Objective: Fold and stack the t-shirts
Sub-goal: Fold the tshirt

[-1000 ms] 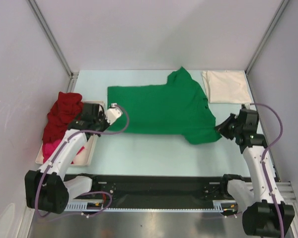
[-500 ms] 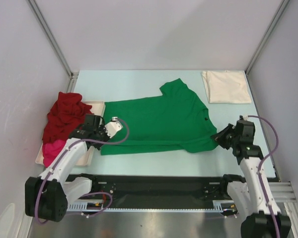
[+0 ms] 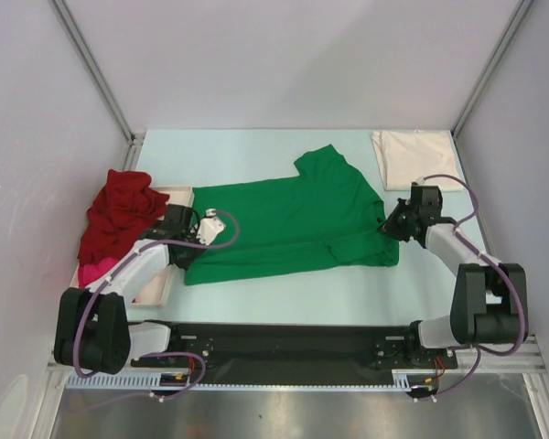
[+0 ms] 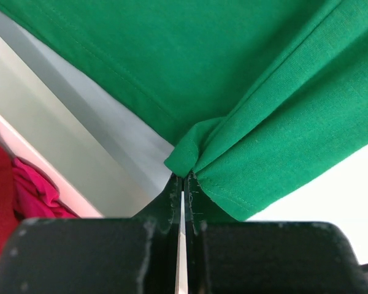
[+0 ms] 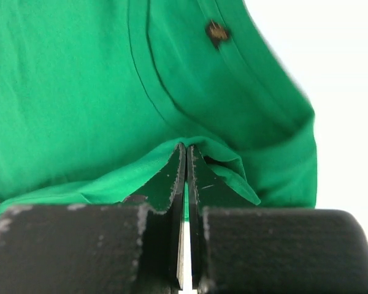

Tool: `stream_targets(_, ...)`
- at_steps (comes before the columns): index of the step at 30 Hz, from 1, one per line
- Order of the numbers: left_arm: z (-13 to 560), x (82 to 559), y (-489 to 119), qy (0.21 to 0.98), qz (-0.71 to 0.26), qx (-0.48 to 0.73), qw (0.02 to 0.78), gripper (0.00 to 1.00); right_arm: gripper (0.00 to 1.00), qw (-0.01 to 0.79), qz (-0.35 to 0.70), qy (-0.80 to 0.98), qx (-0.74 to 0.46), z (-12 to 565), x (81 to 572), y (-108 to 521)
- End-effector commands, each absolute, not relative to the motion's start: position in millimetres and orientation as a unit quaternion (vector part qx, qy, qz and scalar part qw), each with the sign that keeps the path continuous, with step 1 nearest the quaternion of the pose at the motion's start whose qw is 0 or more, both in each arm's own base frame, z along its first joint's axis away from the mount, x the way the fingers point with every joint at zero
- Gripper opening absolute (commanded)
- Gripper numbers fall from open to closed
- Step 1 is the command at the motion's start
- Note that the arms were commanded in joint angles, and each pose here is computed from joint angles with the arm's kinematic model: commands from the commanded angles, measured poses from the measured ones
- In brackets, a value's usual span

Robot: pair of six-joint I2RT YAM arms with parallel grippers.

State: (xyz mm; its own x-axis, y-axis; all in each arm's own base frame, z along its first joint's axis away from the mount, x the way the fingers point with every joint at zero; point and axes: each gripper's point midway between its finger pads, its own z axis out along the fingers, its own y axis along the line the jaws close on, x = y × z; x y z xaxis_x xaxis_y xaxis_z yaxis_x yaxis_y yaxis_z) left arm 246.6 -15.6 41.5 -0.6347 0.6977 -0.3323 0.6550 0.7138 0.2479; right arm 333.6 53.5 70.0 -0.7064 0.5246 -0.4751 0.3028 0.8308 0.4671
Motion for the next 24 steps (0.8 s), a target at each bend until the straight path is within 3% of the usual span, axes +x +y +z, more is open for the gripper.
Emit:
stream_targets(1, 53.5, 267.4, -13.5, 0.904, 0.072, 0.350, 0.235, 0.00, 0.00, 0.349, 0.167, 0.903, 0.189, 80.9, 368.6, 47.9)
stream_targets(8, 52.3, 277.0, -11.1, 0.905, 0.082, 0.345, 0.234, 0.00, 0.00, 0.332, 0.145, 0.917, 0.165, 70.4, 386.5, 43.3)
stream_targets(10, 54.3, 281.0, -10.6, 0.905, 0.087, 0.341, 0.241, 0.05, 0.00, 0.332, 0.143, 0.918, 0.163, 70.5, 390.6, 42.5)
stream_targets(12, 59.4, 286.5, -10.1, 0.903, 0.093, 0.337, 0.250, 0.16, 0.02, 0.334, 0.135, 0.918, 0.167, 71.6, 394.1, 38.6)
stream_targets(13, 62.9, 289.8, -10.6, 0.902, 0.095, 0.334, 0.257, 0.19, 0.05, 0.339, 0.134, 0.916, 0.166, 75.8, 398.6, 37.3)
stream_targets(16, 79.9, 301.0, -11.2, 0.897, 0.102, 0.320, 0.289, 0.45, 0.38, 0.337, 0.125, 0.917, 0.173, 82.2, 402.3, 30.6)
stream_targets(17, 86.3, 304.1, -12.1, 0.894, 0.103, 0.317, 0.299, 0.48, 0.47, 0.338, 0.115, 0.917, 0.179, 85.6, 401.1, 26.3)
stream_targets(20, 105.2, 301.9, -21.7, 0.885, 0.082, 0.321, 0.327, 0.50, 0.54, 0.324, 0.081, 0.918, 0.213, 87.6, 382.7, 12.4)
stream_targets(24, 113.0, 268.7, -56.8, 0.854, 0.010, 0.390, 0.344, 0.47, 0.56, 0.320, 0.053, 0.910, 0.256, 95.7, 337.6, 0.2)
